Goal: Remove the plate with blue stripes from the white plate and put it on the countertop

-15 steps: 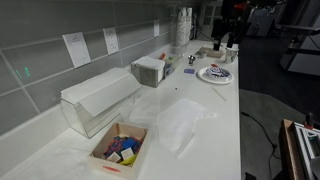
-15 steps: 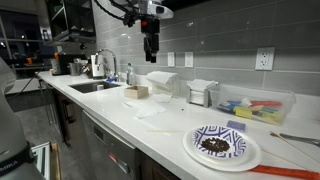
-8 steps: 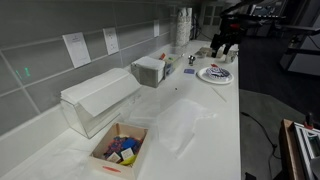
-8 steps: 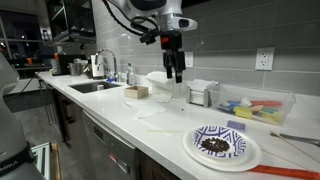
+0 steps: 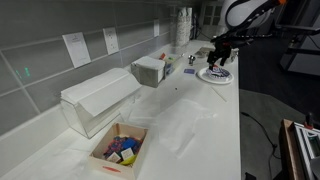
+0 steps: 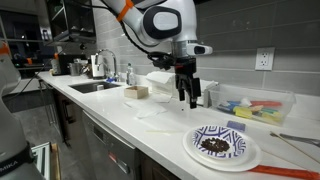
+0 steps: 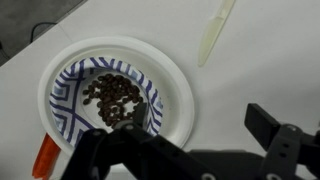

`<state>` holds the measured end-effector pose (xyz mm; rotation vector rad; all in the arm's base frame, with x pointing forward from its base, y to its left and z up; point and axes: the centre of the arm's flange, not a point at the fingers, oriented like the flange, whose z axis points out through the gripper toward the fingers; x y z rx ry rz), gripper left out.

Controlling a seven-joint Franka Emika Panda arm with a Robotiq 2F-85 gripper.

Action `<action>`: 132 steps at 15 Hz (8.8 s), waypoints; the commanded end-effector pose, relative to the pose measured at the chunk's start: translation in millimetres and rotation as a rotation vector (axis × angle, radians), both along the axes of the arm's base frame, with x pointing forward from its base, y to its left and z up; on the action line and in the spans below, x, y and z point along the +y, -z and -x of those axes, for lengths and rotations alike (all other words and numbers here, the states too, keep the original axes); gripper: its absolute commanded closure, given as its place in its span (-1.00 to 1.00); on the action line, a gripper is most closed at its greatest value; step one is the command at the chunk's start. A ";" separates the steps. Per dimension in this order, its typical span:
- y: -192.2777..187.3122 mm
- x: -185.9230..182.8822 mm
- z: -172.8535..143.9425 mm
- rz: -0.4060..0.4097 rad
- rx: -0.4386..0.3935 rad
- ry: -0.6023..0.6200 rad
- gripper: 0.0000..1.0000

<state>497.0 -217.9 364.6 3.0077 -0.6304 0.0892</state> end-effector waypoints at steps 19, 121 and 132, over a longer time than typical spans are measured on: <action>48.9 -29.1 -17.1 0.118 0.039 0.078 -1.00; 91.0 149.5 -85.5 0.403 -0.158 -1.010 0.96; 91.1 148.5 -86.0 0.371 -0.138 -1.136 0.24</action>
